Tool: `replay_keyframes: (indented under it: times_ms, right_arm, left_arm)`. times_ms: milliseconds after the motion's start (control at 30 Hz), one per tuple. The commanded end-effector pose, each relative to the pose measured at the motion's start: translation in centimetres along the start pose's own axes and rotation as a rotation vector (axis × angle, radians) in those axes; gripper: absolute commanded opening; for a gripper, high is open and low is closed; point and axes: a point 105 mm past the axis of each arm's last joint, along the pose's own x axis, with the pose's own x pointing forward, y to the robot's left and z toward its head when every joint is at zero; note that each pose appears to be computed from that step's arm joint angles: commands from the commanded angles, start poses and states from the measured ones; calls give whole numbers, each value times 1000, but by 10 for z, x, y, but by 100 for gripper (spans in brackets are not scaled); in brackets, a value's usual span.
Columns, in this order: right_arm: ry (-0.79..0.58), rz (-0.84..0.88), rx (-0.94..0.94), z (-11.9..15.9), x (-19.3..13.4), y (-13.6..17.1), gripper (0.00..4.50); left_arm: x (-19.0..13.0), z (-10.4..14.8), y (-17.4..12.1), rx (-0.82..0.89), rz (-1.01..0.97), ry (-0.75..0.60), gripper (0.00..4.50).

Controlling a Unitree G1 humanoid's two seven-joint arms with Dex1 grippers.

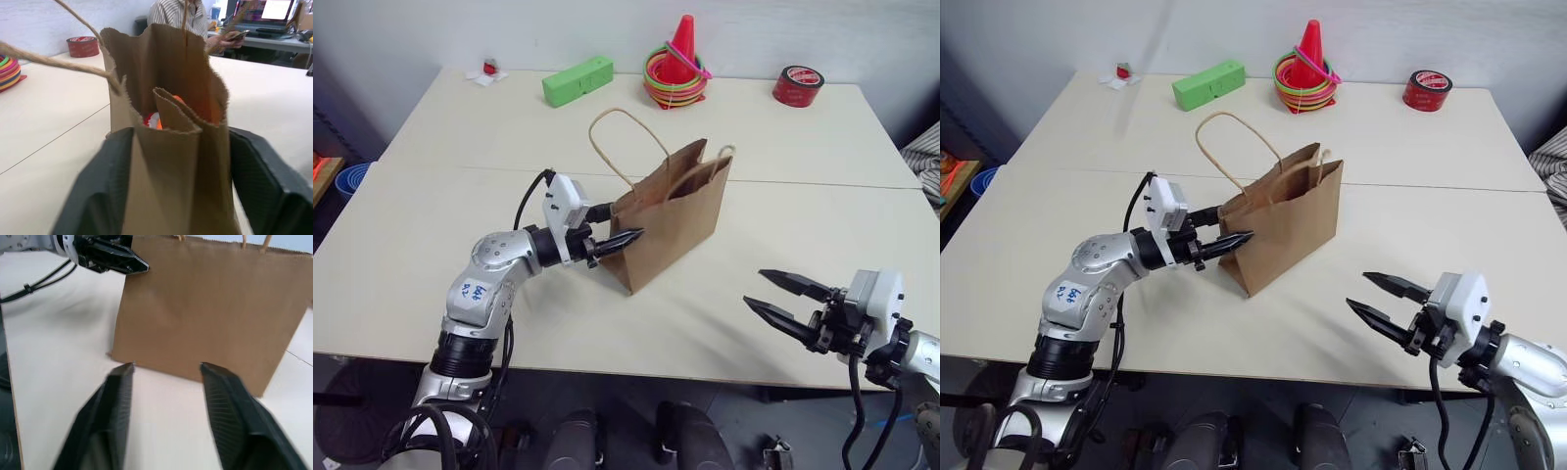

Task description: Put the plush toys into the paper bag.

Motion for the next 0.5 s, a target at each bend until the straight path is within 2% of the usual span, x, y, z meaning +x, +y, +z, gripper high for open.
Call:
replay_keyframes:
  times_ms: [33, 133, 200, 333, 433, 500]
  right_arm:
    - [-40, -71, -198, 20, -7, -7, 339]
    - [-109, -11, -259, 32, -14, 5, 447]
    - [-87, -29, -243, 30, -20, 5, 450]
    - [-14, -70, -255, 31, -38, 5, 450]
    - [11, -95, -290, 37, -42, 4, 450]
    - [33, -116, -314, 43, -48, 3, 450]
  left_arm:
    - [10, 5, -4, 7, -61, -23, 164]
    - [18, 5, -6, -10, -135, -24, 62]
    - [20, 8, -3, -19, -156, -41, 2]
    - [9, 12, -5, -21, -417, -33, 2]
    - [-3, 24, -12, -24, -615, -114, 2]
    - [-7, 17, -11, -1, -700, -41, 2]
